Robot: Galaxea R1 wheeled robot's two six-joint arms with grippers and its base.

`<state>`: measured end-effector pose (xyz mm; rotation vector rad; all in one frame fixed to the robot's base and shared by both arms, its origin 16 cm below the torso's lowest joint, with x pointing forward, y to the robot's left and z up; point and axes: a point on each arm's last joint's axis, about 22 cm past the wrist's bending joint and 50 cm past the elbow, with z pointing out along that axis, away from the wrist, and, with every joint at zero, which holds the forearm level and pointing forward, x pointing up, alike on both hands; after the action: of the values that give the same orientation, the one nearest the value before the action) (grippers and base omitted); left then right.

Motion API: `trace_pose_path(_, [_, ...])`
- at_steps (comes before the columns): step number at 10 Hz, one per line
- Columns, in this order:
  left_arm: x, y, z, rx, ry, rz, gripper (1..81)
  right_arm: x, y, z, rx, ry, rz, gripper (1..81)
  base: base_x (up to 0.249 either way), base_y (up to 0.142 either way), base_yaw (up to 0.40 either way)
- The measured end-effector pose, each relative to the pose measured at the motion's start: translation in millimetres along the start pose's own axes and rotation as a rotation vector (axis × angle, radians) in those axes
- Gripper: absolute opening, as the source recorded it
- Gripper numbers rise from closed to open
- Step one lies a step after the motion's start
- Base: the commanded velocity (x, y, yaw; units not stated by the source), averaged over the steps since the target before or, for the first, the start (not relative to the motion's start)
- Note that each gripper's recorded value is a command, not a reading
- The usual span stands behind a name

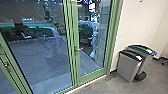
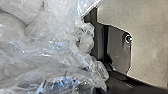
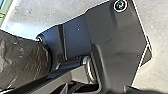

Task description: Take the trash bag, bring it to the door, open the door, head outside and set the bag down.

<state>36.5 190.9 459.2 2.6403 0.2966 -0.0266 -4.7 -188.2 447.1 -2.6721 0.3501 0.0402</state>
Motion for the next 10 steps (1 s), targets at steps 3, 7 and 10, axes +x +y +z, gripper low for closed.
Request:
trace_pose_path(3, [-0.1,-0.9,-0.3,0.001,0.000,0.000,1.0,-0.1,-0.2,0.0,0.000,0.000,0.000,81.1,0.151,-0.070,0.000])
trace_pose_path(7, [1.8,-6.4,-0.4,0.014,0.003,0.000,1.0,-0.1,-0.6,0.0,0.001,-0.001,0.001,81.1,0.151,-0.073,0.000])
trace_pose_path(10, [0.6,-3.9,0.8,0.011,0.002,0.000,1.0,-1.0,-1.9,0.4,0.003,-0.002,0.001,81.1,0.151,-0.062,0.000])
